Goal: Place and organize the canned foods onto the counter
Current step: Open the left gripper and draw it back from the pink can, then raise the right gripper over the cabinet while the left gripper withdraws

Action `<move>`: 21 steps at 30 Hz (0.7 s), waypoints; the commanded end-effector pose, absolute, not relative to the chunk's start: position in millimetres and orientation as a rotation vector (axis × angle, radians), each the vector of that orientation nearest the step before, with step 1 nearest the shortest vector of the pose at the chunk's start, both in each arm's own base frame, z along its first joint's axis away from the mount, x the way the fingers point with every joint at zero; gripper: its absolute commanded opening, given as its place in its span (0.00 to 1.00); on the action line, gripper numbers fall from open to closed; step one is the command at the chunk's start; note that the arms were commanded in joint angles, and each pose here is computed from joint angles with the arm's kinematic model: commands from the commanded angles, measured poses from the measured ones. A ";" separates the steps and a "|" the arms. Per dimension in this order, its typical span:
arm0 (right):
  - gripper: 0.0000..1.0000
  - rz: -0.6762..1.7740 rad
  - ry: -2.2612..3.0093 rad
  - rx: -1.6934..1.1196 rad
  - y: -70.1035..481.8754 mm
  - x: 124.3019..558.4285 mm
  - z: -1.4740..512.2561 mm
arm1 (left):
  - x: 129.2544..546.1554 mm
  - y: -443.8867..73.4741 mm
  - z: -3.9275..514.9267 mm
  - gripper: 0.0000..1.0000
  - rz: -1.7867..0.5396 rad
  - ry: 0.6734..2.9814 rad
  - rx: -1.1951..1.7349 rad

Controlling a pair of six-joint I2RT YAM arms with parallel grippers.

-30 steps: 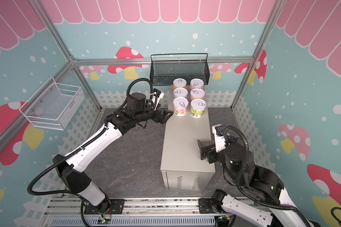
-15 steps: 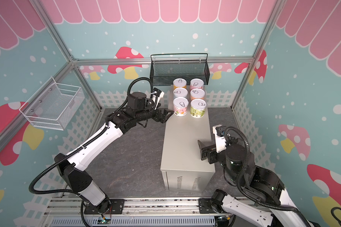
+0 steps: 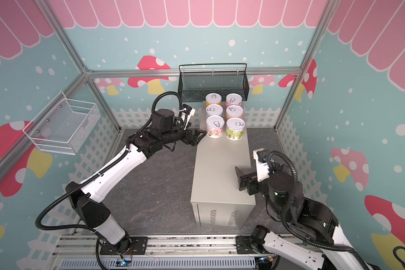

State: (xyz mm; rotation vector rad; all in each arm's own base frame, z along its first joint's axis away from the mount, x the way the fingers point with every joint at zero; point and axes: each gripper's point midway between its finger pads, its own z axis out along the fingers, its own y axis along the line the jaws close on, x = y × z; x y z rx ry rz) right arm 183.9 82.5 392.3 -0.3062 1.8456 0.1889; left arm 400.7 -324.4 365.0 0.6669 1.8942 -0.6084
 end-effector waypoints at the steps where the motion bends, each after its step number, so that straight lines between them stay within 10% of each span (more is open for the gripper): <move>1: 0.99 0.186 1.860 -0.299 83.8 185.2 387.4 | 405.6 -307.2 343.7 0.98 -0.532 1.979 0.640; 21: 0.99 0.130 1.808 -0.383 125.6 218.3 429.7 | 354.2 -248.4 361.1 0.98 -0.460 1.998 0.577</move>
